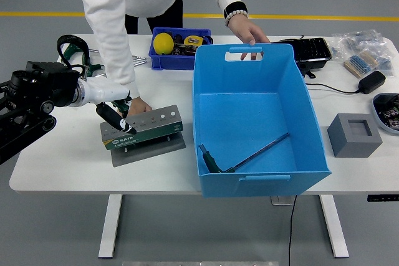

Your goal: Lift tool from toolbox,place it in box,lift tool from toolbox,place it in box

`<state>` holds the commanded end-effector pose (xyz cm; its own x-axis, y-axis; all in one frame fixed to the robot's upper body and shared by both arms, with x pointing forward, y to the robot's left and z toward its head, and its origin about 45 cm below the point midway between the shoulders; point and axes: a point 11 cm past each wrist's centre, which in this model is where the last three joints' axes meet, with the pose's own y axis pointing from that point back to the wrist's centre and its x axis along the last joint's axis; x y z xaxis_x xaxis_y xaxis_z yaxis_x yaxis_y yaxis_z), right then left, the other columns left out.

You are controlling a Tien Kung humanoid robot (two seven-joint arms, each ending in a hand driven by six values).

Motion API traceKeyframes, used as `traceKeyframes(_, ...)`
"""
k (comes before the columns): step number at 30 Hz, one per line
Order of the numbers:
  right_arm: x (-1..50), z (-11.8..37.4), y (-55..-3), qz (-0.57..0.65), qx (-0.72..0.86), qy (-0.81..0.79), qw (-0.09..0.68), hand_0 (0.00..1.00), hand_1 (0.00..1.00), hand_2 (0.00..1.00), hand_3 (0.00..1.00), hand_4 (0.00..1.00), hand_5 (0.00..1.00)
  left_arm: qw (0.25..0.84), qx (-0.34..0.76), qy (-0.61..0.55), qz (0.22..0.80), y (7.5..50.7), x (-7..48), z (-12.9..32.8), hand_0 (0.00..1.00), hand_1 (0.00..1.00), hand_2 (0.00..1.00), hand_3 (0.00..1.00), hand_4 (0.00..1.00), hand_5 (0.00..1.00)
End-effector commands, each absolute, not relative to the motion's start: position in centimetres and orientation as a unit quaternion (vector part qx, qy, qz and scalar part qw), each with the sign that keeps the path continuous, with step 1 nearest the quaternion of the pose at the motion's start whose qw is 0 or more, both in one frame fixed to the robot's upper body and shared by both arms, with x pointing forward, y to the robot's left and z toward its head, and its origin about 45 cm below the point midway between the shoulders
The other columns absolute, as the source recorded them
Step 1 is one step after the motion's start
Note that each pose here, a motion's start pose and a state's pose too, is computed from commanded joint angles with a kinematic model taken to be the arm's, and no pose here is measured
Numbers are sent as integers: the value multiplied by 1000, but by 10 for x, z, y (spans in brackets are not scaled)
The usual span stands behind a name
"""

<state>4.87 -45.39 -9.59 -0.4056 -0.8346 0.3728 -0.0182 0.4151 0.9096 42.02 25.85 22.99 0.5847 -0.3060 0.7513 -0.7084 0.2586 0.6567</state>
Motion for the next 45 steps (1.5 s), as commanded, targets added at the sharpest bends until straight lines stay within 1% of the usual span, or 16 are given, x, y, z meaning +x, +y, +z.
traceKeyframes(1,49,-96,-454,-449,301,-708,454,764,731,791,589,812,727,666,590,-430,151,259,420,230,651,605,594,467,926,769)
traceKeyframes(2,49,-96,-454,-449,301,-708,454,763,731,791,589,812,726,666,591,-430,151,260,421,230,645,588,519,456,926,769)
traceKeyframes(7,49,-96,-454,-449,301,-708,455,763,731,791,589,812,726,666,590,-431,151,258,421,232,645,588,519,456,926,769)
traceKeyframes(8,49,-96,-454,-449,301,-708,455,763,731,791,588,811,726,666,590,-431,151,258,421,232,624,524,423,391,929,780)
traceKeyframes(14,50,-96,-454,-449,301,-708,454,763,731,791,588,811,727,669,589,-427,150,257,420,231,597,481,371,335,930,782)
traceKeyframes(19,50,-96,-454,-449,301,-708,454,763,731,791,588,811,727,671,590,-423,149,258,419,230,597,481,371,335,930,782)
traceKeyframes(20,50,-96,-454,-449,301,-708,454,763,731,790,588,811,726,672,590,-422,148,258,419,230,514,393,305,296,933,791)
traceKeyframes(25,50,-95,-455,-448,301,-709,454,763,731,790,588,811,726,674,591,-418,149,258,419,229,514,393,305,296,933,791)
traceKeyframes(26,50,-95,-455,-448,301,-709,454,763,731,790,587,811,726,675,590,-419,149,258,419,230,365,245,203,239,935,787)
traceKeyframes(31,50,-95,-455,-448,301,-709,454,763,731,790,587,811,726,676,583,-424,153,256,420,232,365,245,203,239,935,787)
traceKeyframes(32,50,-95,-455,-448,301,-709,454,763,731,790,587,811,727,675,584,-424,154,256,420,232,287,137,126,174,959,749)
traceKeyframes(37,49,-95,-455,-448,300,-709,454,763,731,790,587,811,727,676,581,-425,156,257,420,232,287,137,126,174,959,749)
traceKeyframes(38,49,-95,-455,-449,300,-709,454,763,731,790,587,811,727,677,579,-426,157,257,420,232,191,47,70,115,998,596)
traceKeyframes(43,48,-96,-454,-449,299,-709,454,763,731,790,587,811,727,684,556,-442,166,256,422,232,191,47,70,115,998,596)
traceKeyframes(44,48,-96,-454,-450,299,-709,454,763,730,790,588,812,727,685,549,-448,168,255,422,233,137,2,28,92,998,499)
traceKeyframes(45,47,-96,-454,-450,299,-708,454,763,730,790,588,812,727,687,541,-454,170,254,422,233,137,2,28,92,998,499)
